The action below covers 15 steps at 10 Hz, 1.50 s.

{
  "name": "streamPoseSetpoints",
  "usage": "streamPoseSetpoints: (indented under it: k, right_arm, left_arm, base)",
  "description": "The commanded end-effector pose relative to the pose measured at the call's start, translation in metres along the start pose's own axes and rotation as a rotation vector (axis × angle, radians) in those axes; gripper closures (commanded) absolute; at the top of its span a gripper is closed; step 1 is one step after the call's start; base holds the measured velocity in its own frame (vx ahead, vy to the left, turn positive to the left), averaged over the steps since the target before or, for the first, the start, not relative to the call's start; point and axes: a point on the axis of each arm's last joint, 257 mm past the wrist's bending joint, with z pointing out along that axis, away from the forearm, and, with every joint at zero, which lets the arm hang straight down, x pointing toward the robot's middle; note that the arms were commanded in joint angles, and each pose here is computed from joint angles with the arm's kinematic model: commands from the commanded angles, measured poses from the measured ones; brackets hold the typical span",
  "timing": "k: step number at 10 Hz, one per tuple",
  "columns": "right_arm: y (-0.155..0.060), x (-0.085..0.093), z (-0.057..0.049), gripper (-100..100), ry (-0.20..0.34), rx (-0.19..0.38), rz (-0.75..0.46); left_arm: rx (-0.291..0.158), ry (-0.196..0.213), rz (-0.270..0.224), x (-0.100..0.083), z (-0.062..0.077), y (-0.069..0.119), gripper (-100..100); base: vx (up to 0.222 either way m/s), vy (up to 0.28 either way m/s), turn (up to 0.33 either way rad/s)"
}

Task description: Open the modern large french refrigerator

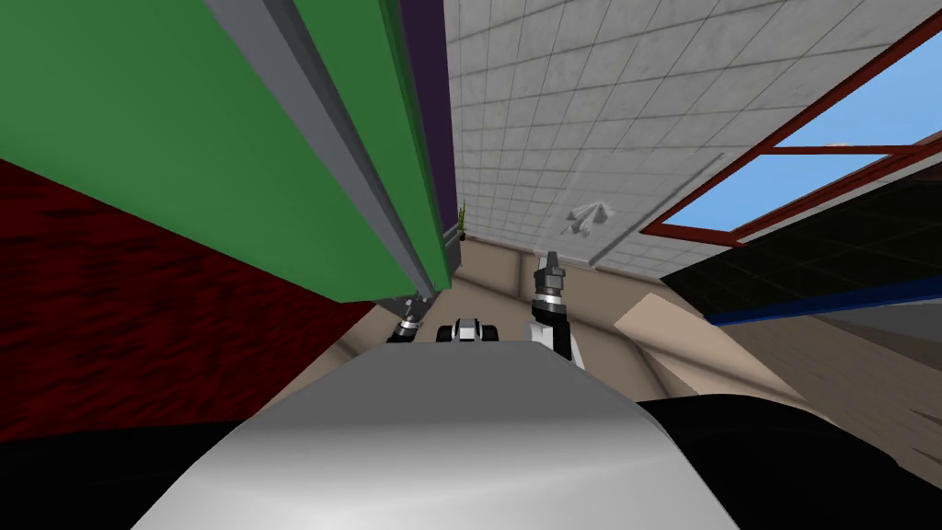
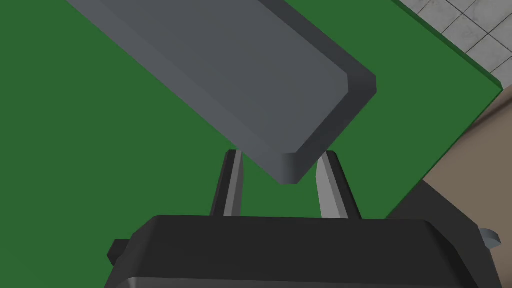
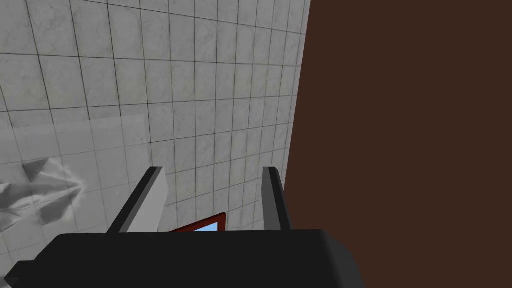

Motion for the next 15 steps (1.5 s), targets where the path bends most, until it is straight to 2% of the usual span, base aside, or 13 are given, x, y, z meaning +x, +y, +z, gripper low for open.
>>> streamPoseSetpoints:
  k: [1,2,9,12,13,14,15]
  right_arm:
    - [0.000,0.000,0.000,0,0.000,0.000,0.000]
    - [0.000,0.000,0.000,0,0.000,0.000,0.000]
    - [0.000,0.000,0.000,0,0.000,0.000,0.000]
    - [0.000,0.000,0.000,0,0.000,0.000,0.000]
    - [0.000,0.000,0.000,0,0.000,0.000,0.000]
    - [0.000,0.000,0.000,0,0.000,0.000,0.000]
    - [0.000,0.000,0.000,0,0.000,0.000,0.000]
  left_arm:
    - [-0.020,0.067,-0.036,0.022,-0.009,0.001,100]
    - [-0.026,0.046,-0.025,0.011,-0.006,-0.010,-100]
    - [-0.041,0.073,-0.047,0.017,0.007,-0.047,-100]
    - [-0.045,0.078,-0.051,0.019,0.009,-0.052,-100]
    - [-0.090,0.046,-0.048,0.010,-0.003,-0.038,-100]
    - [-0.098,0.040,-0.047,0.008,-0.005,-0.036,0]
    - [-0.106,0.034,-0.045,0.006,-0.007,-0.034,0]
  base:
    - [-0.157,0.100,-0.151]
    - [-0.070,0.029,0.053]
    - [0.020,-0.049,0.061]
    - [0.000,-0.020,0.020]
    - [0.007,-0.001,0.003]
    - [0.007,0.004,0.001]
    - [0.000,0.000,0.000]
